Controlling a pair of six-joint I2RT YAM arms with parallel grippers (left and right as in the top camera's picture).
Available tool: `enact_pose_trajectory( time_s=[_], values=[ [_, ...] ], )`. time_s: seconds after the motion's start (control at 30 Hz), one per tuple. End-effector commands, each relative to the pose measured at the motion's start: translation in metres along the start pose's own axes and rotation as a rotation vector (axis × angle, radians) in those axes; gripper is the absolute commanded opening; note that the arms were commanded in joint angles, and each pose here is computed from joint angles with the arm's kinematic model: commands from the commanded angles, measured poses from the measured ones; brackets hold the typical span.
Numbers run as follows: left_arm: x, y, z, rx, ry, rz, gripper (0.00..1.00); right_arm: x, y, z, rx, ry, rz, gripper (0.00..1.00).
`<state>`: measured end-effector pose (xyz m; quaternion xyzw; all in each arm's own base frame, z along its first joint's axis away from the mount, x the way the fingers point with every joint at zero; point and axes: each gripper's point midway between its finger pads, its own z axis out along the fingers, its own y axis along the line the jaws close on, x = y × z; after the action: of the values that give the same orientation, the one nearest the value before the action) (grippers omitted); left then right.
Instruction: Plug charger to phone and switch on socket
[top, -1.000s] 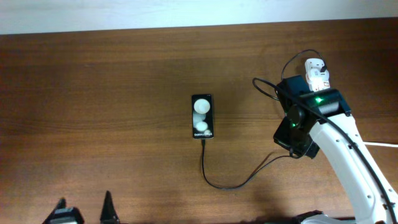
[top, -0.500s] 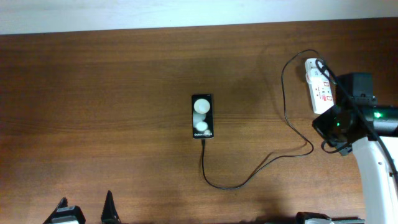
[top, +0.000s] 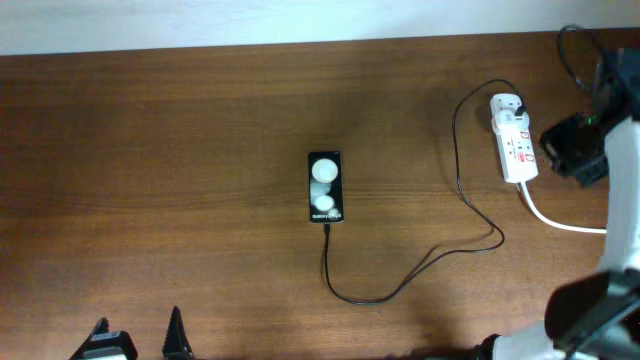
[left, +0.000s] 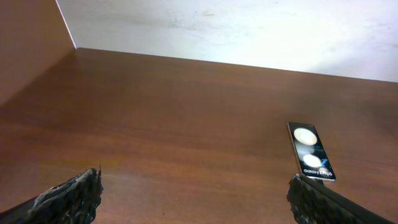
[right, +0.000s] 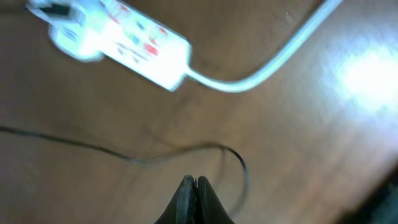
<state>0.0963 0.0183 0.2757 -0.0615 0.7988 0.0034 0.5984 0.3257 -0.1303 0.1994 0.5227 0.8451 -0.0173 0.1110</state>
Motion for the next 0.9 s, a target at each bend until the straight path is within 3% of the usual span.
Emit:
enact_pose_trajectory(
  time_s=[0.0,0.17,0.37,0.87],
  values=[
    [0.000,-0.001,0.000,0.005,-0.004,0.010,0.99,-0.029,0.024,0.007,-0.002,0.000,-0.007,0.04],
    [-0.001,0.002,0.000,-0.013,-0.006,0.010,0.99,-0.060,0.059,0.056,-0.008,-0.007,-0.013,0.04],
    [-0.001,0.002,0.000,-0.013,-0.007,0.010,0.99,-0.069,0.073,0.104,-0.003,0.007,-0.014,0.04],
    [-0.001,0.002,0.000,-0.013,-0.010,0.010,0.99,-0.077,0.088,0.162,-0.004,0.009,-0.014,0.04]
  ],
)
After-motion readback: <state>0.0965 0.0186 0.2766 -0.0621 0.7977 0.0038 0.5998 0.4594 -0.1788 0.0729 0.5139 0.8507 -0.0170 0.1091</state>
